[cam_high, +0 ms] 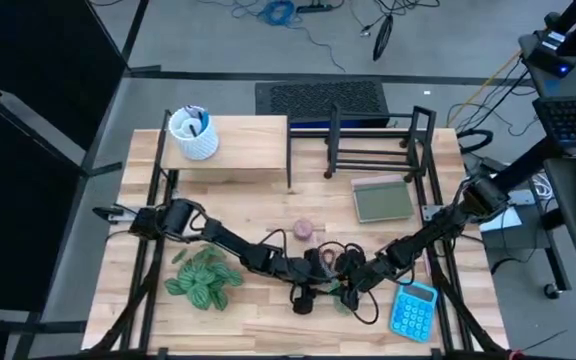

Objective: Stock shelves
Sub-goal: Put the green scissors into the white pen holder

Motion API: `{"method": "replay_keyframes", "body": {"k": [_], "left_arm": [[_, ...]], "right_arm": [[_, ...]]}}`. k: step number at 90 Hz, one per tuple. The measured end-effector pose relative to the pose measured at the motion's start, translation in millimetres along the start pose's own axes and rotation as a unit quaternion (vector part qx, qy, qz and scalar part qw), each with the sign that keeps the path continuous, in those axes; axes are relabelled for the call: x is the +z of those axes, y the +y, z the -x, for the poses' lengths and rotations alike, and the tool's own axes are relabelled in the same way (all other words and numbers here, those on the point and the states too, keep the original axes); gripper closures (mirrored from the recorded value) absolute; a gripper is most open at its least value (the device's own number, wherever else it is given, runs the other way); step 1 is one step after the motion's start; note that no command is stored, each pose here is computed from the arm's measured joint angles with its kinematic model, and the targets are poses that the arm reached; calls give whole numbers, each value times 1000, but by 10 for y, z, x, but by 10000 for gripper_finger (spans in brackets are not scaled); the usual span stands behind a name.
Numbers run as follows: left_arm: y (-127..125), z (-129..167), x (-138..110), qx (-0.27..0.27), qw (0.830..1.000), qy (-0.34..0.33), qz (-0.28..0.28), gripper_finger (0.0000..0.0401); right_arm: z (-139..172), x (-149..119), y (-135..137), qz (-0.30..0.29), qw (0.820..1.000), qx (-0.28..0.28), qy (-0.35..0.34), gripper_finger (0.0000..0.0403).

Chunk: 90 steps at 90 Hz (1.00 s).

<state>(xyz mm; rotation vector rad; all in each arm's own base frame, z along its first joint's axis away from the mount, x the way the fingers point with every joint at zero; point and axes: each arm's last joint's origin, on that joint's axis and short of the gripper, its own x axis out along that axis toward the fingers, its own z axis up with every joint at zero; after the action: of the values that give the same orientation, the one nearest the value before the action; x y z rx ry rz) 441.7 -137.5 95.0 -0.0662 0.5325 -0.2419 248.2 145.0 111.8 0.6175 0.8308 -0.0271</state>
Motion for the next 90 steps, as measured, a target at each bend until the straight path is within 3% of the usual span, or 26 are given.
{"method": "replay_keyframes", "body": {"k": [22, 45, 62, 90], "left_arm": [[-5, -10, 24, 8, 1000, 1, -1, 249], [-25, 28, 84, 9, 1000, 1, -1, 249], [-43, 223, 354, 23, 1000, -17, -3, 249], [-61, 591, 676, 69, 995, -4, -70, 249]], "right_arm": [[1, -5, -6, -4, 1000, -4, 1, 228], [8, -11, -12, -3, 1000, -4, 22, 318], [115, -5, 51, 7, 999, 22, 49, 388], [424, 135, 70, 9, 999, 23, 43, 391]]}}
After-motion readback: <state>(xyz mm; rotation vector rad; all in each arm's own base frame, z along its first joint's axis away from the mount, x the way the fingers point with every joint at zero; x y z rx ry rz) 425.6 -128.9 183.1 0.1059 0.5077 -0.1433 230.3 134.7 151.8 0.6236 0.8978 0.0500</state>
